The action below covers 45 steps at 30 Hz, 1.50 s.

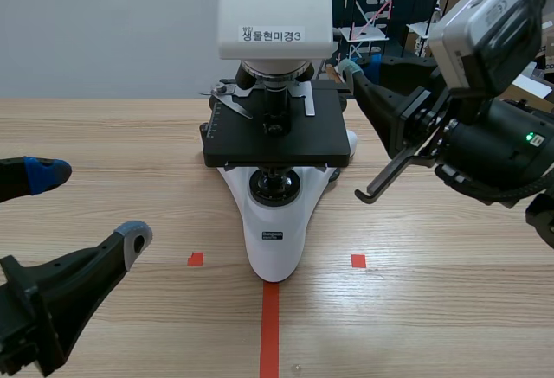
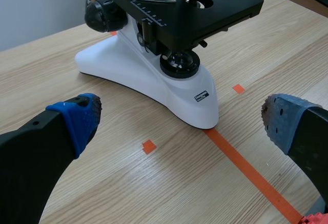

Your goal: Return to the home posture

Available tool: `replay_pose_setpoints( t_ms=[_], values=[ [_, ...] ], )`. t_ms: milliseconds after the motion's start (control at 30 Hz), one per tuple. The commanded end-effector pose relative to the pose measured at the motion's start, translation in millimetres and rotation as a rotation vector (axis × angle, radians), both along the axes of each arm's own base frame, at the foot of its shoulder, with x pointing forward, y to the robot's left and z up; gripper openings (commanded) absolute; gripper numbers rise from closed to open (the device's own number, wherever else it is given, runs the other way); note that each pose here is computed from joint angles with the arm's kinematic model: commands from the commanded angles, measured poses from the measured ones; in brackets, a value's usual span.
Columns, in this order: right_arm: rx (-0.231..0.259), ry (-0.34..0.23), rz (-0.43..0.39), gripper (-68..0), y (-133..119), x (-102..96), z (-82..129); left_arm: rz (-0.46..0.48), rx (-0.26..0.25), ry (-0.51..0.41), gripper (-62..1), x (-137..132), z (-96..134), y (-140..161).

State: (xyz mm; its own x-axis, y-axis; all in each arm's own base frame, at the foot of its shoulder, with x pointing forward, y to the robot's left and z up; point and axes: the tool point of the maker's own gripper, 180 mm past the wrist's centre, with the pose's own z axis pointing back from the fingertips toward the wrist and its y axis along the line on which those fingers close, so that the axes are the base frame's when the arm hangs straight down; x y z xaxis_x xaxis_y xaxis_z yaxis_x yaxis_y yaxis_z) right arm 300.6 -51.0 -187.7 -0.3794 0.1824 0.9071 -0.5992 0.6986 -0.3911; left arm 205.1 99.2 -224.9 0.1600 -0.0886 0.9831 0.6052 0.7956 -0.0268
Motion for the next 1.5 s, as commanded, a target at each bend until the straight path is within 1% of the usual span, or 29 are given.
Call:
replay_pose_setpoints(
  t_ms=[0, 300, 467, 633, 767, 900, 967, 1100, 1200, 1300, 1333, 1400, 1467],
  values=[
    [0.017, -0.029, -0.006, -66.7, -3, 3.8, 10, -0.006, -0.028, -0.022, 1.4, 0, 8, -4],
    [0.019, -0.023, -0.003, -66.6, -3, -0.7, 8, -0.006, -0.028, -0.022, 1.4, 0, 8, -4],
    [0.012, -0.032, 0.011, -66.6, -4, -13.5, 14, -0.006, -0.028, -0.022, 1.4, 0, 8, -4],
    [-0.01, -0.006, 0.034, -65.7, -4, -32.9, 10, -0.006, -0.028, -0.022, 1.4, 0, 8, -4],
    [-0.033, 0.042, 0.036, -57.6, -9, -50.2, 1, -0.006, -0.028, -0.021, 1.4, 0, 8, -4],
    [-0.024, 0.114, 0.024, -48.5, -17, -68.6, -10, -0.006, -0.028, -0.021, 1.4, 0, 8, -4],
    [-0.019, 0.155, 0.011, -41.4, -23, -77.0, -15, -0.006, -0.028, -0.021, 1.4, 0, 8, -4],
    [-0.006, 0.227, -0.02, -22.9, -34, -91.7, -23, -0.006, -0.028, -0.021, 1.4, 0, 8, -4],
    [0.005, 0.276, -0.045, -10.6, -42, -100.2, -30, -0.006, -0.028, -0.021, 1.4, 0, 8, -4],
    [0.008, 0.325, -0.064, -1.1, -48, -109.0, -38, -0.006, -0.028, -0.021, 1.4, 0, 8, -4],
    [0.011, 0.342, -0.071, 0.4, -50, -112.2, -40, -0.006, -0.028, -0.021, 1.4, 0, 8, -4],
    [0.029, 0.368, -0.085, 0.4, -55, -117.3, -42, -0.006, -0.028, -0.021, 1.4, 0, 8, -4],
    [0.037, 0.379, -0.093, 0.4, -58, -122.0, -43, -0.006, -0.028, -0.021, 1.4, 0, 8, -4]
  ],
)
